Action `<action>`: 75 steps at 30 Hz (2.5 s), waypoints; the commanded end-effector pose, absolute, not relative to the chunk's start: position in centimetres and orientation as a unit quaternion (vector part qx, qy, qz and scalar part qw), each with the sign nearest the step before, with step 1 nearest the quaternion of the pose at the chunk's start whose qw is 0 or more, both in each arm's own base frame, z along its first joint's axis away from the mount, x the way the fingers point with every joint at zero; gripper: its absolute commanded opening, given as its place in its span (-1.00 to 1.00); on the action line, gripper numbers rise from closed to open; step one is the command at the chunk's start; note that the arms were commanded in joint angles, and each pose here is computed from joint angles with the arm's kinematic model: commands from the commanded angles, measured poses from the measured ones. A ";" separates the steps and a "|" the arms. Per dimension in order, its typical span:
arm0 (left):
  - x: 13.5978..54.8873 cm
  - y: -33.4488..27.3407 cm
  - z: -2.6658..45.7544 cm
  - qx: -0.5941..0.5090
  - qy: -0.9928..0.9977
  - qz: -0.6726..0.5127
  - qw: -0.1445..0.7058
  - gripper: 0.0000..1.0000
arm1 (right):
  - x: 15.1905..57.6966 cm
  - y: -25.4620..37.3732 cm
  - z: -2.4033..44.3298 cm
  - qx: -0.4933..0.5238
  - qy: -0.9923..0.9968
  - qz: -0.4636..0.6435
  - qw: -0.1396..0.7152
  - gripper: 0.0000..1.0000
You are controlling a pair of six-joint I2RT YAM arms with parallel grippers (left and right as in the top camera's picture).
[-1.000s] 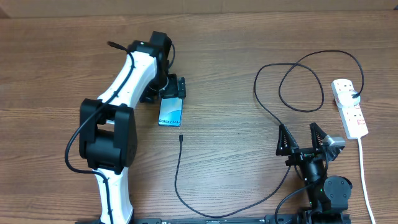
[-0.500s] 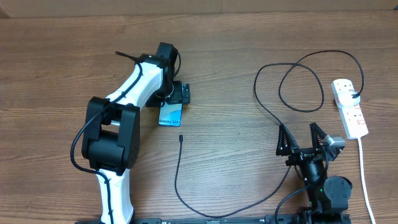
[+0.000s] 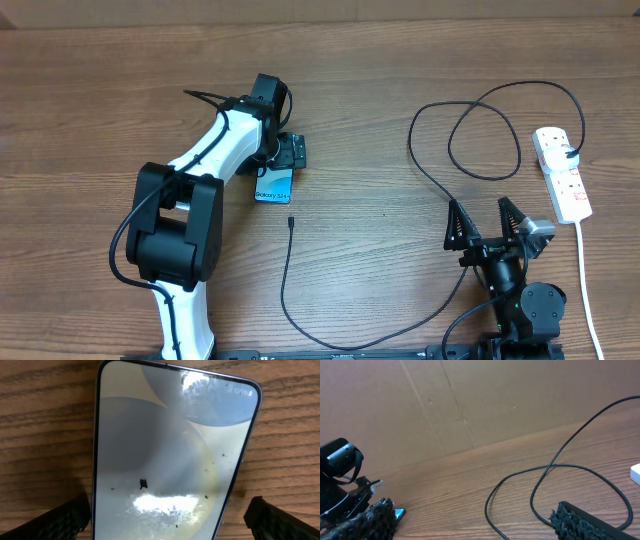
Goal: Plug charger to phone and switch on socket
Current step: 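Lower the open left gripper around the phone's top edge, then close the left gripper on the phone and lift it upright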
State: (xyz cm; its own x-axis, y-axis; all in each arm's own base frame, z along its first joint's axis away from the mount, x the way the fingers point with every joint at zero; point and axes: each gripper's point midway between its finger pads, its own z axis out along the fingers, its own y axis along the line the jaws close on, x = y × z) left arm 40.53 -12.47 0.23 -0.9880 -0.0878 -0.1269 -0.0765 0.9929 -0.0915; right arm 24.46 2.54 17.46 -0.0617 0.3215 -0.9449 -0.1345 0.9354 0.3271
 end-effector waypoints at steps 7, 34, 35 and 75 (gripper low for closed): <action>38.6 -10.8 -4.4 -0.073 0.997 -0.001 0.034 1.00 | 24.5 2.6 17.3 0.065 0.708 0.168 0.682 1.00; 36.1 -10.9 -5.0 -0.072 0.997 -0.008 -0.013 0.75 | 24.5 2.6 17.3 0.065 0.708 0.168 0.682 1.00; 35.8 -10.9 -5.0 -0.073 0.997 -0.008 -0.019 0.84 | 24.5 2.6 17.3 0.065 0.708 0.168 0.682 1.00; 30.7 -12.8 -4.5 -0.034 0.994 0.014 -0.103 0.60 | 24.5 2.6 17.3 0.065 0.708 0.168 0.682 1.00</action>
